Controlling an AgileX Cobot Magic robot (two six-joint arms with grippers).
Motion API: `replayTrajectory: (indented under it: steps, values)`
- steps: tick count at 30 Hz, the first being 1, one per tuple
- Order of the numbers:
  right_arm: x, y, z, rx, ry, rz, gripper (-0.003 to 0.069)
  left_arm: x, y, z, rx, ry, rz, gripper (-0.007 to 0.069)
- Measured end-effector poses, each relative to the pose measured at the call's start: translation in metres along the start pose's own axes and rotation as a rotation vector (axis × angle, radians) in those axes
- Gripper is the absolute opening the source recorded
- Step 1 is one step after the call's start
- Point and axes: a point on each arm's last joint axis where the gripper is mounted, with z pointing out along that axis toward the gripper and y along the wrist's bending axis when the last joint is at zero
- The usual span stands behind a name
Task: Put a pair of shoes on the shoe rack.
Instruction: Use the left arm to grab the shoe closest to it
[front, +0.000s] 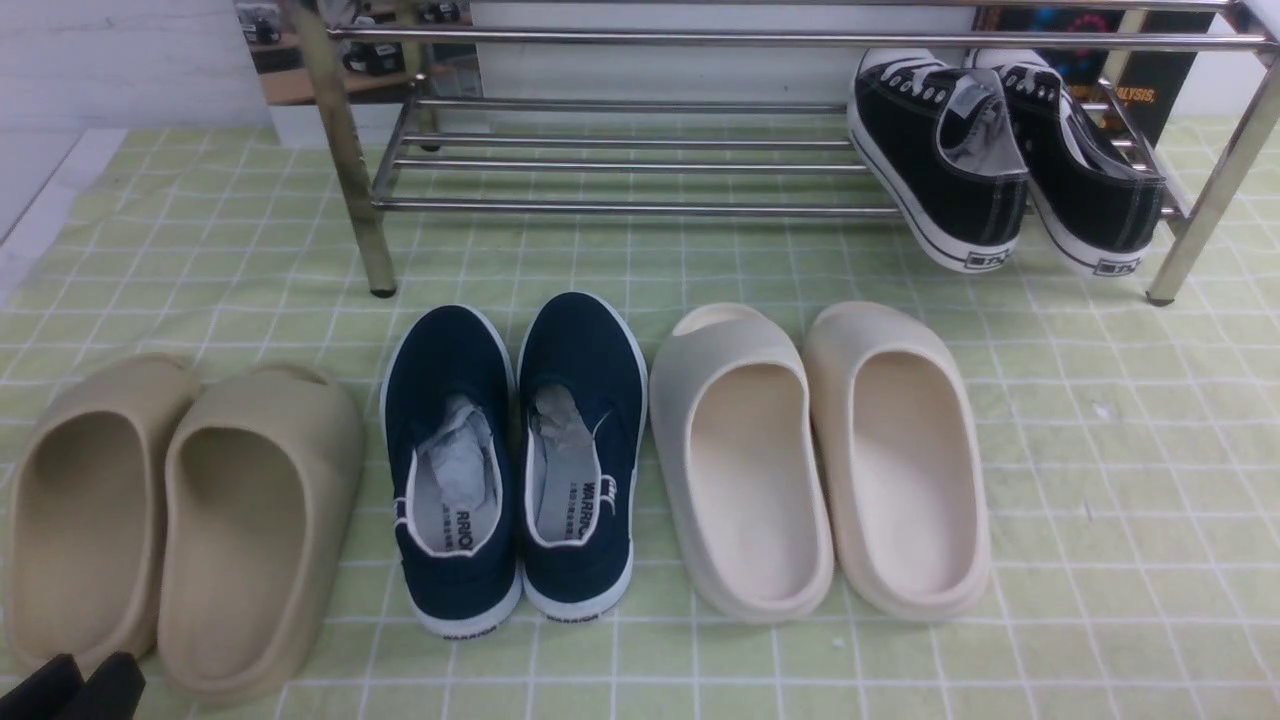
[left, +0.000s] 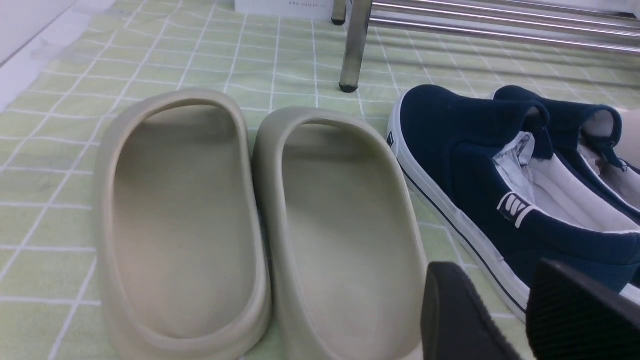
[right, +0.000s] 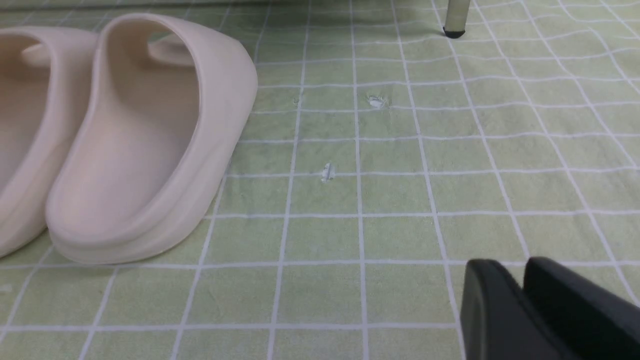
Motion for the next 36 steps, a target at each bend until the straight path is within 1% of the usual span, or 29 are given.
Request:
replayTrajectory:
  steps: [12, 14, 15, 19, 24, 27, 29, 30, 31, 32, 33, 34, 36]
  values:
    - [0.0, 0.0, 0.0, 0.0, 0.0, 0.0, 0.0145, -0.001, 0.0, 0.0, 0.001, -0.011, 0.0, 0.0239]
    - [0.0, 0.0, 0.0, 0.0, 0.0, 0.0, 0.0148, -0.004, 0.0, 0.0, 0.02, -0.043, 0.0, 0.0239]
    - [0.0, 0.0, 0.0, 0.0, 0.0, 0.0, 0.0148, -0.005, -0.001, 0.0, 0.006, -0.051, 0.0, 0.0239]
    - [0.0, 0.0, 0.0, 0.0, 0.0, 0.0, 0.0155, -0.015, -0.002, -0.001, 0.018, -0.16, 0.0, 0.0239]
    - [0.0, 0.0, 0.0, 0.0, 0.0, 0.0, 0.0163, -0.032, -0.004, -0.006, 0.041, -0.354, 0.0, 0.0239]
    - [0.0, 0.0, 0.0, 0.0, 0.0, 0.0, 0.0163, -0.047, -0.005, -0.013, 0.068, -0.543, -0.022, 0.0239]
    - [0.0, 0.0, 0.0, 0.0, 0.0, 0.0, 0.0163, -0.059, -0.007, -0.022, 0.119, -0.704, -0.103, 0.0239]
    - [0.0, 0.0, 0.0, 0.0, 0.0, 0.0, 0.0163, -0.065, -0.007, -0.028, 0.161, -0.791, -0.164, 0.0239]
    - [0.0, 0.0, 0.0, 0.0, 0.0, 0.0, 0.0163, -0.066, -0.008, -0.029, 0.17, -0.809, -0.176, 0.0239]
    - [0.0, 0.0, 0.0, 0.0, 0.0, 0.0, 0.0163, -0.075, -0.009, -0.04, 0.249, -0.946, -0.264, 0.0239]
    - [0.0, 0.0, 0.0, 0.0, 0.0, 0.0, 0.0165, -0.079, -0.009, -0.045, 0.283, -1.001, -0.293, 0.0239]
    - [0.0, 0.0, 0.0, 0.0, 0.0, 0.0, 0.0166, -0.085, -0.01, -0.05, 0.313, -1.045, -0.314, 0.0239]
    - [0.0, 0.0, 0.0, 0.0, 0.0, 0.0, 0.017, -0.104, -0.014, -0.056, 0.335, -1.031, -0.338, 0.0239]
